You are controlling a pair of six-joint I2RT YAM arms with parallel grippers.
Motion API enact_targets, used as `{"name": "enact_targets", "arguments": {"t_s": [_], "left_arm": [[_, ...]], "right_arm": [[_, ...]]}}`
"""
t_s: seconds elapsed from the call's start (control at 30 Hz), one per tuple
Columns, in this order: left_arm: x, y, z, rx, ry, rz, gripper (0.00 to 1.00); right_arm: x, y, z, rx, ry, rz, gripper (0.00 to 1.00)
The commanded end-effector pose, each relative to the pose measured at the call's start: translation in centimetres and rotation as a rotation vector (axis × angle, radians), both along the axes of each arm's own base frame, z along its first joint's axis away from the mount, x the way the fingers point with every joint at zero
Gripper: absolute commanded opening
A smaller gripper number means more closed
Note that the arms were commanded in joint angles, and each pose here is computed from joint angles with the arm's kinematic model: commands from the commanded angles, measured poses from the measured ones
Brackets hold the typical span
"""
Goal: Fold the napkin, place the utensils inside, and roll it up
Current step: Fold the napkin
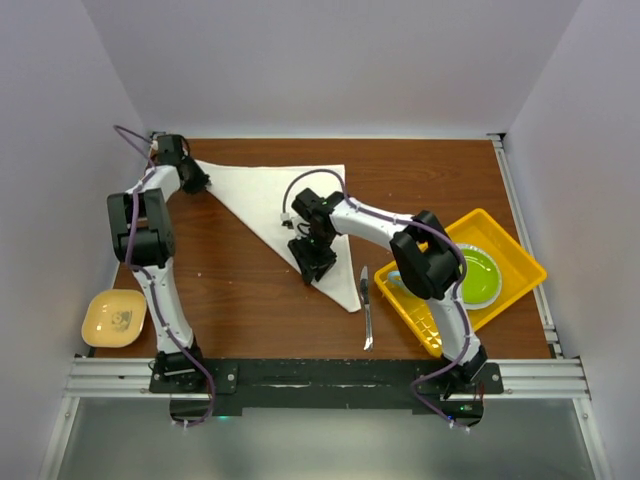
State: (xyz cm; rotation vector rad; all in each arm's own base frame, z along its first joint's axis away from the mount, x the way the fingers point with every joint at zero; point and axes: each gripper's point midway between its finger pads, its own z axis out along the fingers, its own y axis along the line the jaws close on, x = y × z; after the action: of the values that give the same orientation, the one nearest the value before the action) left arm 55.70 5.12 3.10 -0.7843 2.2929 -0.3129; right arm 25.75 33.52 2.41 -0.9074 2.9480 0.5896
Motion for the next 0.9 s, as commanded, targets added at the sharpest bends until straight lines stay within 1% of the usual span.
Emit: {"name": "enact_targets", "arguments": {"t_s": [0.0,0.03,0.07,0.1,0.13,0.17,0.2,0.23,0.27,0.3,0.33,0.37,0.4,0.43,0.47,0.5,0.53,0.57,0.6,0.63,0.7,0.73,0.87], "left_arm": [[-1.1,2.3,7.0,0.130,-0.066,0.020,0.32],[-0.9,1.8,8.4,0.114,-0.097,0.008,0.38],[-0.7,1.3,9.0,0.084,-0.110,0.005,0.40],[-0.7,0.2,9.4,0.043,-0.119,-0.025,0.41],[-0.8,-0.8,10.0,0.017,-0.133,-0.042,0.42],[-0.7,-1.7,10.5,-0.012,-0.154,-0.048,0.43],[-1.0,-2.8,10.7,-0.037,-0.161,-0.072,0.43],[-1.7,-4.7,11.0,-0.047,-0.164,-0.105,0.44],[-1.9,-5.8,11.2,-0.053,-0.168,-0.126,0.44],[-2.4,-8.1,12.1,-0.062,-0.183,-0.173,0.44],[-3.1,-9.1,11.7,-0.067,-0.171,-0.194,0.45],[-3.6,-10.0,11.9,-0.073,-0.170,-0.216,0.45],[-4.2,-11.0,12.9,-0.077,-0.190,-0.244,0.45],[-5.1,-12.6,12.5,-0.080,-0.181,-0.281,0.47],[-5.5,-13.3,13.0,-0.084,-0.200,-0.312,0.48],[-6.0,-14.1,14.4,-0.087,-0.237,-0.338,0.49],[-7.0,-14.4,13.5,-0.096,-0.223,-0.352,0.51],[-7.4,-14.9,13.9,-0.105,-0.244,-0.374,0.52],[-8.1,-15.3,14.9,-0.109,-0.273,-0.395,0.52],[-9.1,-15.6,14.0,-0.114,-0.256,-0.409,0.53],[-10.2,-16.3,14.6,-0.112,-0.281,-0.445,0.53],[-11.1,-16.5,13.8,-0.117,-0.260,-0.453,0.53],[-13.2,-17.6,13.1,-0.132,-0.239,-0.479,0.53]], "right_arm": [[0.8,1.0,4.2,0.089,-0.073,0.041,0.46],[2.5,1.6,5.8,0.113,-0.134,0.019,0.49],[4.0,1.7,6.6,0.108,-0.172,-0.048,0.59],[6.5,1.1,7.5,0.106,-0.228,-0.133,0.64],[9.6,0.5,8.7,0.084,-0.305,-0.287,0.69],[11.4,-0.1,9.2,0.090,-0.330,-0.367,0.73],[14.4,-1.5,8.9,0.096,-0.352,-0.469,0.77],[16.8,-2.1,9.9,0.112,-0.377,-0.574,0.79],[18.5,-2.8,10.2,0.115,-0.391,-0.629,0.79],[20.7,-4.2,10.4,0.110,-0.414,-0.688,0.80],[23.5,-4.3,11.1,0.118,-0.476,-0.715,0.80],[25.0,-5.0,10.9,0.095,-0.517,-0.742,0.80],[26.7,-6.1,11.1,0.086,-0.552,-0.779,0.79],[28.4,-6.1,10.9,0.100,-0.580,-0.799,0.79],[29.5,-6.5,10.9,0.112,-0.603,-0.815,0.77],[31.1,-7.0,11.3,0.132,-0.646,-0.836,0.77],[32.1,-7.5,11.5,0.128,-0.688,-0.832,0.76],[32.9,-7.9,10.8,0.108,-0.715,-0.836,0.75],[34.2,-8.0,11.4,0.131,-0.767,-0.841,0.75],[34.7,-8.0,11.5,0.129,-0.803,-0.810,0.72],[36.1,-7.6,10.8,0.142,-0.847,-0.779,0.70],[37.0,-7.6,12.1,0.159,-0.887,-0.775,0.69],[39.0,-7.8,10.0,0.138,-0.948,-0.784,0.65]]}}
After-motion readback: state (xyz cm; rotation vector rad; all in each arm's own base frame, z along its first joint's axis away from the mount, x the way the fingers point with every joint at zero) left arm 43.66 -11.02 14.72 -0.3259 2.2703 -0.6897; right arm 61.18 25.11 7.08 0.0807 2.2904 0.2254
